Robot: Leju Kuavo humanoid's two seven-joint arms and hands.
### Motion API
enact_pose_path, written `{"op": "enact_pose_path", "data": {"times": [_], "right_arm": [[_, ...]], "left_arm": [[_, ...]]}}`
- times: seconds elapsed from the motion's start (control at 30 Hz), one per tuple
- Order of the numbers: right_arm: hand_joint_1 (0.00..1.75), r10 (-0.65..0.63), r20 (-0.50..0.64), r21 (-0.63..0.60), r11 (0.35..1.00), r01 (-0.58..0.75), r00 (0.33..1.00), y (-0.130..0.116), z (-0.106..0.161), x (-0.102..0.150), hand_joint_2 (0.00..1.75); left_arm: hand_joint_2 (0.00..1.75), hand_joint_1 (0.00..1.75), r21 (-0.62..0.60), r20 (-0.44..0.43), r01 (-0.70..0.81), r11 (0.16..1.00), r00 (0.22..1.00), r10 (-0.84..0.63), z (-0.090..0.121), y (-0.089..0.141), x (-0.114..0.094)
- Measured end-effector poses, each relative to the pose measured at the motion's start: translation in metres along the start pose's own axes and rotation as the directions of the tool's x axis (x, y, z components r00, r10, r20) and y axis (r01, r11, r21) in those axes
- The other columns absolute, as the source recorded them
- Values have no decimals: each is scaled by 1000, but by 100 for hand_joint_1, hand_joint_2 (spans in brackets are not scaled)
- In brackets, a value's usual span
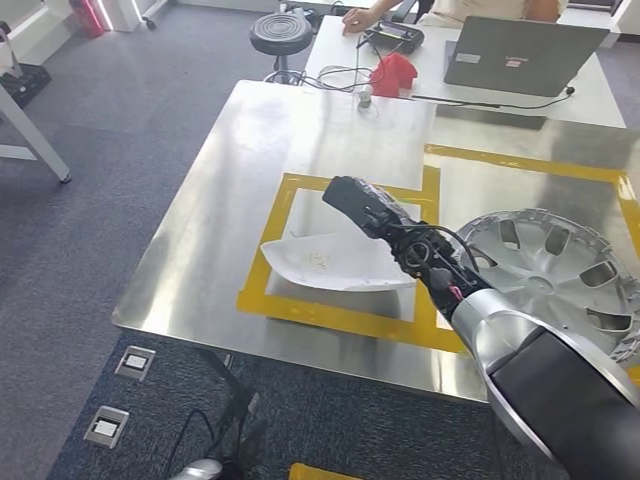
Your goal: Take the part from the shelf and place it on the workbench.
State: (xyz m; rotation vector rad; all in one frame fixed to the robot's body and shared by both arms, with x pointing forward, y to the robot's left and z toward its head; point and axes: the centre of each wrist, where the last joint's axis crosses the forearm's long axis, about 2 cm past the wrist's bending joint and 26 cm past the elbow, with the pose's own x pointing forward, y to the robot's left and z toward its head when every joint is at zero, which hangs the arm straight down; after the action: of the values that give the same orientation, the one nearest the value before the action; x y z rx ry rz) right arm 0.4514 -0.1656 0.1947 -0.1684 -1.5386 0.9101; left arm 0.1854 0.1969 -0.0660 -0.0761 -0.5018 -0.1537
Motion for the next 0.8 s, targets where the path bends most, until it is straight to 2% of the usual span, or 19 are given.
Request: {"op": "enact_pose_path", "data": {"times": [0.2, 0.43, 0.8], "right_arm": [[0, 101, -4, -65, 993, -101, 995, -39, -7, 14, 0], [0, 165, -12, -93, 982, -165, 986, -62, -9, 22, 0], [0, 246, -83, -139, 957, -256, 966, -100, -2, 10, 0]], "left_arm": [[0, 0, -7, -23, -2, 1000, 1000, 2, 0, 2, -4], [0, 0, -4, -29, -3, 1000, 1000, 3, 0, 5, -8], [0, 0, -7, -27, 1, 1000, 1000, -1, 0, 7, -9]]}}
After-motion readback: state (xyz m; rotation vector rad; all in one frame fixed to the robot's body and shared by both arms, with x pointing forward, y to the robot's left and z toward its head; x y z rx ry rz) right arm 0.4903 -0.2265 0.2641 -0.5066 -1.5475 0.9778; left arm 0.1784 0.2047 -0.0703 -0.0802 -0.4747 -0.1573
